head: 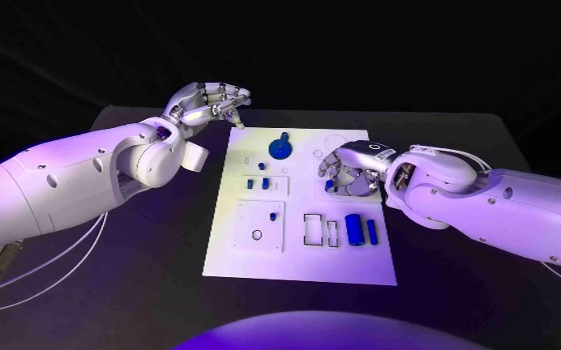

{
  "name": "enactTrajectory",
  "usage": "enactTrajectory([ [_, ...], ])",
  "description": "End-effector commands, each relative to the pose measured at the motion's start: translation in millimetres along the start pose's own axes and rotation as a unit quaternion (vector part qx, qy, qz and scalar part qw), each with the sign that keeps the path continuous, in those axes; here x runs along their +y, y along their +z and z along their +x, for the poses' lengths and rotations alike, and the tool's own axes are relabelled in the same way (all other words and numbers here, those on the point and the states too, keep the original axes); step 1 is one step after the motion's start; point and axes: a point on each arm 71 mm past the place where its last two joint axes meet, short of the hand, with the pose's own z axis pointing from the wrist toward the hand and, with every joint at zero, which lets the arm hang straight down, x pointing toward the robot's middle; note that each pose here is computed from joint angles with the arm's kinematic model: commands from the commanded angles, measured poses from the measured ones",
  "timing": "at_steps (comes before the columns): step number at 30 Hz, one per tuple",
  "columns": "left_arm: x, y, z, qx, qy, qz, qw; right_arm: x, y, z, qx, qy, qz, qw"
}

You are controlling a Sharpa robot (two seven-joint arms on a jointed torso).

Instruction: Assemble the parts on the task board

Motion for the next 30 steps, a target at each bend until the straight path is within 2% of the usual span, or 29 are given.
enactTrajectory([
  [1, -1.1, 0.3, 2.3, 0.009, -0.003, 0.005, 1.0, -0.4, 0.7, 3.3, 0.007, -0.024, 0.008, 1.0],
  [15, -1.4, 0.2, 3.0, 0.013, 0.002, 0.006, 1.0, 0.0, 0.7, 5.6, 0.009, -0.041, 0.014, 0.999],
  [30, -1.2, 0.1, 2.9, 0.014, 0.003, 0.006, 1.0, 2.5, -0.7, 3.0, -0.014, -0.04, 0.01, 0.999],
])
